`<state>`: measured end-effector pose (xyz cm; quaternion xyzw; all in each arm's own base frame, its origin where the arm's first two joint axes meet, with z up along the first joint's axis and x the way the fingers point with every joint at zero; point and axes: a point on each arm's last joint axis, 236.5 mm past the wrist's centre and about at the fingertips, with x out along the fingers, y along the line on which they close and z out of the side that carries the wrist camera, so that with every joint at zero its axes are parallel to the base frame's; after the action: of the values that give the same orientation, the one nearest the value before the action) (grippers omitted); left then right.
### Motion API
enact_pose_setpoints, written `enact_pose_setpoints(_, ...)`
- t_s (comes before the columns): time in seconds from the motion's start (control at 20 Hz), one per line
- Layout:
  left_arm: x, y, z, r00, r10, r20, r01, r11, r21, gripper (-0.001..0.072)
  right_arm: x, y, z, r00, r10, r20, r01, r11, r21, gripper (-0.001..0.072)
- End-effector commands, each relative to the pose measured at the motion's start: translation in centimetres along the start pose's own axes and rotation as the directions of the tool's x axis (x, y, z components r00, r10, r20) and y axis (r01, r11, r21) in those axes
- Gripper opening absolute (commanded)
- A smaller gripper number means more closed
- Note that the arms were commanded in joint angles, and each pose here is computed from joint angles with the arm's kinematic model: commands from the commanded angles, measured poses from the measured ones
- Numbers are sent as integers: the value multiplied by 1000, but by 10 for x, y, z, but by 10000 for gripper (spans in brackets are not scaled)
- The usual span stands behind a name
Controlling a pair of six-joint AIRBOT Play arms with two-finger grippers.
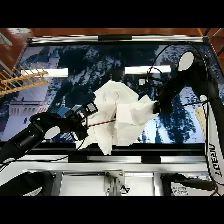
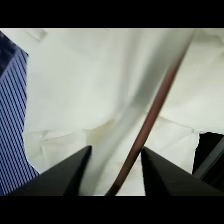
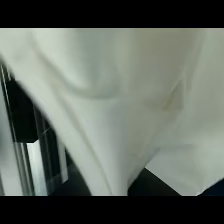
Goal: Fold the shirts.
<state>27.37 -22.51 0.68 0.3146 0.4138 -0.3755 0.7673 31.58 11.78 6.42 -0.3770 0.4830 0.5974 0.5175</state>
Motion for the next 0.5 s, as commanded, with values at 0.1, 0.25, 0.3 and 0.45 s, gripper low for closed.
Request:
enact_pose_setpoints(0.1, -13, 58, -4, 990, 141, -16, -141, 990, -1, 558, -9, 1, 1, 999, -40, 2, 40, 998, 44, 72)
enact_pose_setpoints(0.25, -37, 103, 5, 974, 225, 17, -223, 971, -83, 564, -18, 5, 4, 998, -67, 12, 66, 995, 73, 71)
enact_pose_setpoints(0.3, -47, 117, 7, 968, 252, 26, -247, 963, -110, 564, -21, 6, 5, 997, -79, 14, 77, 993, 85, 70)
enact_pose_setpoints(0.45, -83, 152, 7, 948, 318, 29, -307, 933, -188, 563, -31, 11, 7, 994, -110, 19, 107, 987, 117, 70)
